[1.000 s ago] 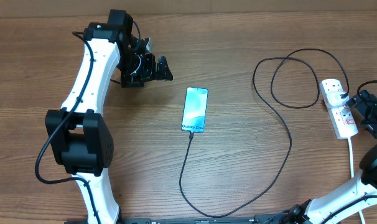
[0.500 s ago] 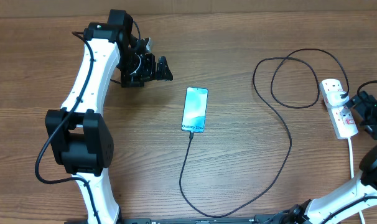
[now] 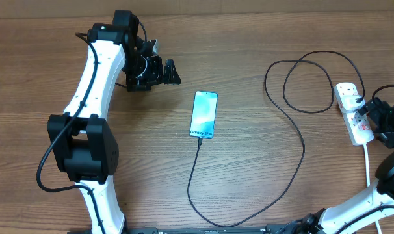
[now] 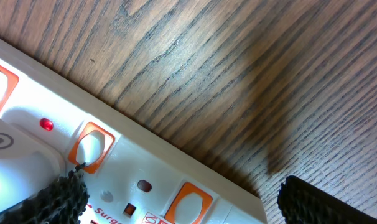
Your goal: Plug charger to phone and switch on socket
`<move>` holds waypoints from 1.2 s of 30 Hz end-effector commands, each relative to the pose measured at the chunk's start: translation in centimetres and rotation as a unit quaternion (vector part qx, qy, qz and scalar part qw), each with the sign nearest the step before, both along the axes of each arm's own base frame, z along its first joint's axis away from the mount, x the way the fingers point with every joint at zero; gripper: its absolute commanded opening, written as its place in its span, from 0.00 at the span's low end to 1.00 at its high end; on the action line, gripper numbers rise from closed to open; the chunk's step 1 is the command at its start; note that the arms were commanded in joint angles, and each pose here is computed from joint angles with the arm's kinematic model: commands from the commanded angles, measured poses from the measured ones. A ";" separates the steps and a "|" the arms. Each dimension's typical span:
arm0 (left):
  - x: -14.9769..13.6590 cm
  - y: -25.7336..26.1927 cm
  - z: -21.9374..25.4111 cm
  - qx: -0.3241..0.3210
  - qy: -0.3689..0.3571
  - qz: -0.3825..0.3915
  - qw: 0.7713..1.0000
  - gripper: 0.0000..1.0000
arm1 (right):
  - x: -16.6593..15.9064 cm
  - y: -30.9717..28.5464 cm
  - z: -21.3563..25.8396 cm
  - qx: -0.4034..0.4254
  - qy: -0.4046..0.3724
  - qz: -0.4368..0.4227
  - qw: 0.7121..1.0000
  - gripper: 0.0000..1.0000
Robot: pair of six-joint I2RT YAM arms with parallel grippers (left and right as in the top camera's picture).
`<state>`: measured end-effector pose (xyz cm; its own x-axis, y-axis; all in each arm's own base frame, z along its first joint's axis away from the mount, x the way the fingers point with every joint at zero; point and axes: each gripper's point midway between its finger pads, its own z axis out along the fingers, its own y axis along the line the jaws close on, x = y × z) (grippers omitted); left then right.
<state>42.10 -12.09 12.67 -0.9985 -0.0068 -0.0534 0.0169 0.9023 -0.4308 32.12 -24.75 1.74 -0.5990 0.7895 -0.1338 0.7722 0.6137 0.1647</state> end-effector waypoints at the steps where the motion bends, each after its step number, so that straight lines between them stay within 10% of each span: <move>1: 0.2 0.1 1.4 -0.001 -0.018 0.004 1.000 1.00 | -1.1 1.3 -1.9 0.016 0.028 0.013 0.999 0.99; 19: 0.2 0.1 1.4 -0.001 -0.018 0.004 1.000 1.00 | -0.6 -1.9 9.2 -0.016 -0.086 -0.021 0.996 0.89; 36: 0.2 0.1 1.4 -0.001 -0.018 0.004 1.000 1.00 | 1.0 2.3 7.2 -0.058 -0.024 0.066 0.996 1.00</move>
<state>42.11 -12.09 12.68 -0.9985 -0.0068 -0.0538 0.0171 0.9023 -0.4308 33.80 -21.23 8.90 -0.6939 0.6830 -0.2280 0.6572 0.7301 0.1872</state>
